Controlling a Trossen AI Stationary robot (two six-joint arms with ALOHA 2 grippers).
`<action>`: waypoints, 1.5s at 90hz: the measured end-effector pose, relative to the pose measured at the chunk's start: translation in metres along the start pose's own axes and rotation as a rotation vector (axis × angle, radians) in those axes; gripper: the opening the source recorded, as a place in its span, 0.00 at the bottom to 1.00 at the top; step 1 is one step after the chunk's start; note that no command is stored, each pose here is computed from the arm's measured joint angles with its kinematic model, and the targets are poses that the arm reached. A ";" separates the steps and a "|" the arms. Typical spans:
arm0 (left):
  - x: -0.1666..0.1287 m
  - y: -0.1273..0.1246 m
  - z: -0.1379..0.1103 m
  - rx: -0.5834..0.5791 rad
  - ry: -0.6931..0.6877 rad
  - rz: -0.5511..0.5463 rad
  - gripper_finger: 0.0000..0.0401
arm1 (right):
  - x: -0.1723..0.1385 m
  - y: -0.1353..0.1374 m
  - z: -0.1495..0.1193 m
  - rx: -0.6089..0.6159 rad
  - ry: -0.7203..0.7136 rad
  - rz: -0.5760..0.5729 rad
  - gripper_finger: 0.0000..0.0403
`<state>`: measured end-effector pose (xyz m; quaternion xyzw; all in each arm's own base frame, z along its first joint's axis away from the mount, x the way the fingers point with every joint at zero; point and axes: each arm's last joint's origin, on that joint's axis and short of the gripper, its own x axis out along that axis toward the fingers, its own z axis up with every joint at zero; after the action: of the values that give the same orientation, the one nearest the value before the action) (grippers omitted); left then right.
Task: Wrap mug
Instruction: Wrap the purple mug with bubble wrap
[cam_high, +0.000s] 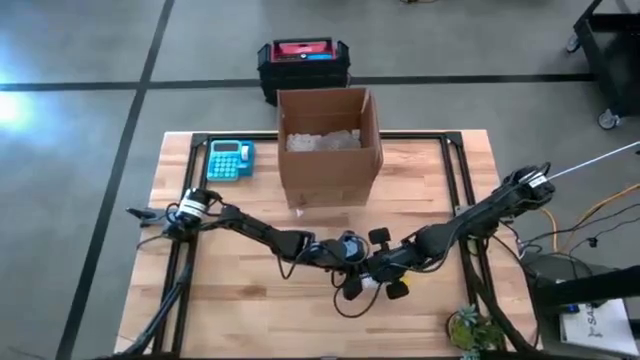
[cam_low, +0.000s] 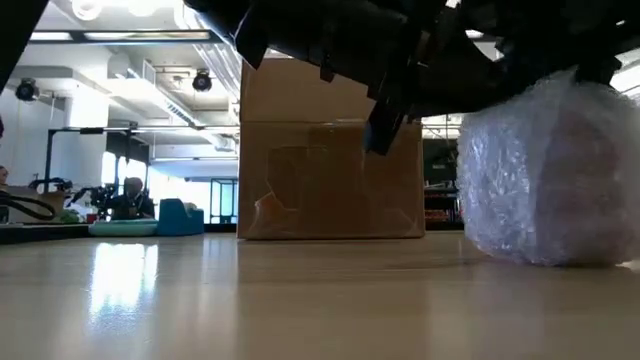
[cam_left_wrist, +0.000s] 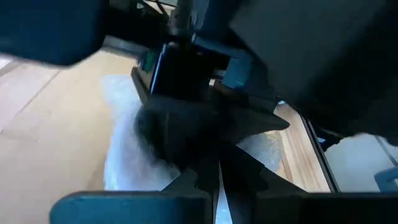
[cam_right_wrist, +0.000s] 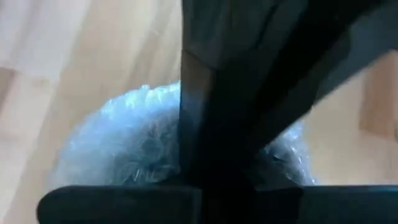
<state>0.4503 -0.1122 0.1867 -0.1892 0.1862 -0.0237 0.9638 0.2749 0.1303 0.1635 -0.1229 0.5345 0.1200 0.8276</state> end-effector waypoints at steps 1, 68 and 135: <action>0.000 0.000 0.000 0.000 0.000 -0.001 0.01 | 0.000 0.000 0.000 -0.003 0.002 0.000 0.03; 0.000 0.002 0.000 0.003 -0.001 0.017 0.01 | -0.031 0.001 0.016 0.022 0.021 0.070 0.03; 0.000 0.002 0.000 0.001 -0.003 0.020 0.01 | -0.036 -0.004 0.008 0.028 0.054 0.000 0.03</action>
<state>0.4506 -0.1098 0.1861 -0.1870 0.1869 -0.0140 0.9643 0.2691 0.1269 0.1999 -0.1143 0.5584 0.1092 0.8144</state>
